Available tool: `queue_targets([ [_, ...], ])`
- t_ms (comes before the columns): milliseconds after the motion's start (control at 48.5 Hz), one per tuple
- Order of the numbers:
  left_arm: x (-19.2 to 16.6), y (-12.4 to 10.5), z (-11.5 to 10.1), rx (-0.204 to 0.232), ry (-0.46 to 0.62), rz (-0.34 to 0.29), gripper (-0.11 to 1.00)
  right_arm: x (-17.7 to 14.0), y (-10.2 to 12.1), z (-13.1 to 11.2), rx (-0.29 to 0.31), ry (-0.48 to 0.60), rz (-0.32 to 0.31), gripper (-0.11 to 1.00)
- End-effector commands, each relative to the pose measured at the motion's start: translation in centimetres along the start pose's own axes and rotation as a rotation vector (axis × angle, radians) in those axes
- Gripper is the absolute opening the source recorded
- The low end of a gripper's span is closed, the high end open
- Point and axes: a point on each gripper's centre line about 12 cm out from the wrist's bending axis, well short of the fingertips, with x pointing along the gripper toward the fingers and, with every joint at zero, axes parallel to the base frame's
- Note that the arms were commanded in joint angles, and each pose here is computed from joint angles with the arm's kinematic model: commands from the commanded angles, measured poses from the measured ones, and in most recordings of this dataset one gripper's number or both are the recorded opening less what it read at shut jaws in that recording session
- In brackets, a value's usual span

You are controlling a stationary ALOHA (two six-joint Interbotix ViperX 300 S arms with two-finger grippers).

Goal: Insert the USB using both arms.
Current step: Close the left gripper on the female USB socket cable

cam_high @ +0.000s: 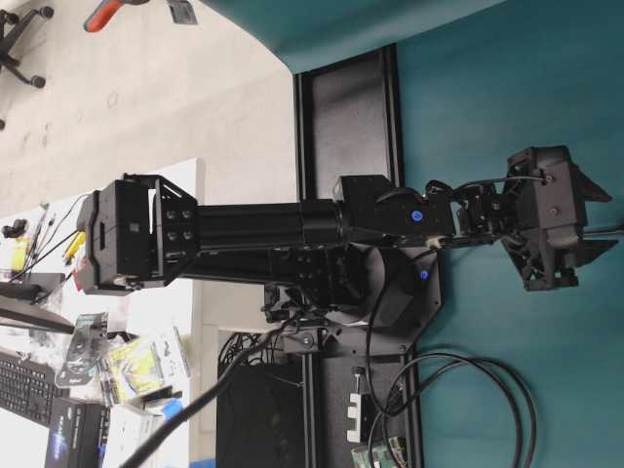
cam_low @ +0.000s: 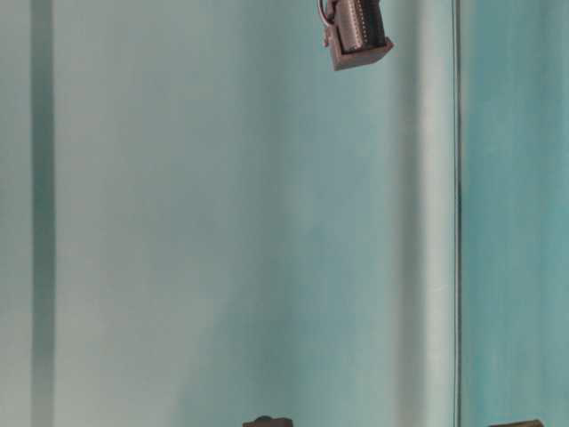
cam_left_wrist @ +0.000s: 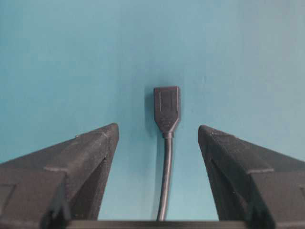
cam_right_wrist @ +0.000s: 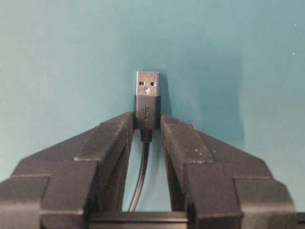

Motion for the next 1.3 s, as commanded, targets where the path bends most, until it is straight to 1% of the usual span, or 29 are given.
queue_targets([
  [0, 0.0, 0.2, 0.5, 0.01, -0.018, 0.005, 0.75, 0.6, 0.0, 0.1, -0.002, 0.011, -0.001, 0.27],
  [144, 0.3, 0.2, 0.4, 0.01, -0.016, 0.005, 0.75, 1.0, 0.0, -0.1, -0.005, 0.024, -0.003, 0.23],
  [289, 0.7, 0.1, 0.3, 0.01, -0.007, 0.004, 0.75, 1.0, 0.0, -0.5, -0.003, 0.034, -0.004, 0.23],
  [413, 1.0, 0.1, 0.3, 0.013, -0.001, 0.003, 0.75, 1.0, 0.1, -0.2, -0.006, 0.026, -0.002, 0.23],
  [598, 1.6, 0.1, 0.3, 0.014, 0.003, 0.002, 0.75, 0.8, 0.2, 0.8, -0.009, 0.0, 0.001, 0.23],
  [804, 2.1, 0.1, 0.4, 0.014, 0.001, 0.003, 0.74, 0.9, 0.2, 0.8, -0.009, 0.002, 0.001, 0.23],
  [908, 2.5, 0.2, 0.6, 0.014, 0.004, 0.003, 0.72, 0.9, 0.2, 0.8, -0.009, 0.002, 0.001, 0.23],
  [1176, 3.4, 0.2, 0.5, 0.016, 0.026, -0.001, 0.58, 0.7, 0.3, 1.4, -0.012, -0.017, 0.003, 0.23],
  [1279, 3.5, 0.2, 0.4, 0.014, 0.029, -0.001, 0.57, 0.7, 0.3, 1.5, -0.012, -0.023, 0.004, 0.23],
])
